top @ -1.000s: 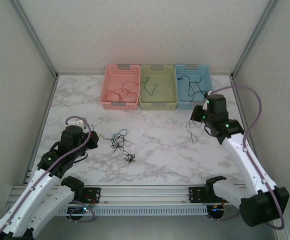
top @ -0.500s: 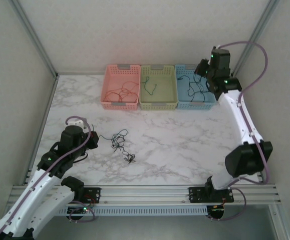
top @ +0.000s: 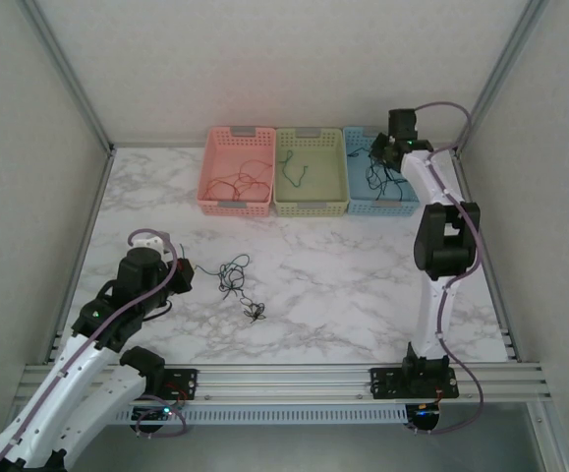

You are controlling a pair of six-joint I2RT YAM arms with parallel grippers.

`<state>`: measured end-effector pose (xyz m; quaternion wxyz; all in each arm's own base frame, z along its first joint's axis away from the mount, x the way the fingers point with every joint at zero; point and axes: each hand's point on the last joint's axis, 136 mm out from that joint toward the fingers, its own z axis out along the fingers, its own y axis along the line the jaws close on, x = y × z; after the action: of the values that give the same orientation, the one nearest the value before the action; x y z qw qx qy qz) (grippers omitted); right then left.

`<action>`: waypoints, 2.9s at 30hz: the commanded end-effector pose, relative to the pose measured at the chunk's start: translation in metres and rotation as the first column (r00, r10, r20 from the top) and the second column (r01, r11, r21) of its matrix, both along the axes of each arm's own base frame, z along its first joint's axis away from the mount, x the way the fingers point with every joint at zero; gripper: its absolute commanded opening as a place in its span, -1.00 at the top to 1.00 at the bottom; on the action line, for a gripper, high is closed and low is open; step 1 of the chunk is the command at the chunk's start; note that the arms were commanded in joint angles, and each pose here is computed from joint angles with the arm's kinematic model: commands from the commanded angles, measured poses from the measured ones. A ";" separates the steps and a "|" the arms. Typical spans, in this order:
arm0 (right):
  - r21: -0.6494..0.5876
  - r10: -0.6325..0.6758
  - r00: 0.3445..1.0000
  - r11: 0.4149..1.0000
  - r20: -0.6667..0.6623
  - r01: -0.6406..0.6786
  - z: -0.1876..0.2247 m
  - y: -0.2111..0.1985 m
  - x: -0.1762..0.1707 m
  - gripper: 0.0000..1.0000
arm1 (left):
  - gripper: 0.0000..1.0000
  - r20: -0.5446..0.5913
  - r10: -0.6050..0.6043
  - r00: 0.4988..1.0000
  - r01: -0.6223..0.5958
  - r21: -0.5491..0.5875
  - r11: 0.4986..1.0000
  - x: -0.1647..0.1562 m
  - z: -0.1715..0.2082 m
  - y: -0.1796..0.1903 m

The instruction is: Untangle the cables

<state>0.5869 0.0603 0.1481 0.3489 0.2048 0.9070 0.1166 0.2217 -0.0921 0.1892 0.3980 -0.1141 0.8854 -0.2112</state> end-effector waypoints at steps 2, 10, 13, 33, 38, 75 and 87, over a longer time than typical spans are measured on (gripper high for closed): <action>0.050 0.060 0.998 0.997 0.015 -0.061 0.025 0.014 -0.017 0.21 | 1.00 0.011 -0.004 1.000 0.004 -0.016 1.000 0.001 0.003 -0.001; 0.024 0.203 0.971 0.978 0.123 -0.208 0.074 0.045 -0.117 -0.06 | 1.00 0.010 -0.017 1.000 0.018 -0.025 1.000 0.002 0.001 -0.004; 0.094 0.338 0.930 0.931 0.146 -0.353 0.061 0.087 -0.171 -0.01 | 1.00 0.010 -0.019 1.000 0.020 -0.030 0.999 0.003 0.000 -0.006; 0.394 0.877 0.480 0.431 0.029 -0.812 -0.049 0.340 -0.410 0.01 | 1.00 -0.025 -0.011 1.000 0.010 -0.015 1.000 0.006 -0.010 -0.006; 0.407 0.875 0.484 0.448 -0.016 -0.796 -0.065 0.355 -0.408 0.05 | 1.00 -0.025 -0.012 1.000 0.011 -0.021 1.000 0.006 -0.010 -0.007; 0.106 0.756 0.649 0.655 -0.093 -0.748 -0.065 0.254 -0.367 1.00 | 1.00 -0.002 0.026 1.000 -0.026 -0.001 1.000 0.004 -0.008 0.003; 0.075 0.580 0.800 0.814 -0.153 -0.576 -0.082 0.183 -0.340 1.00 | 1.00 0.004 0.027 1.000 -0.027 -0.005 1.000 0.004 -0.007 0.003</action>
<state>0.2475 0.2574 0.0710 0.2154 -0.0845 0.9446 0.2327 0.2243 -0.0946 0.1832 0.3968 -0.1128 0.8855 -0.2139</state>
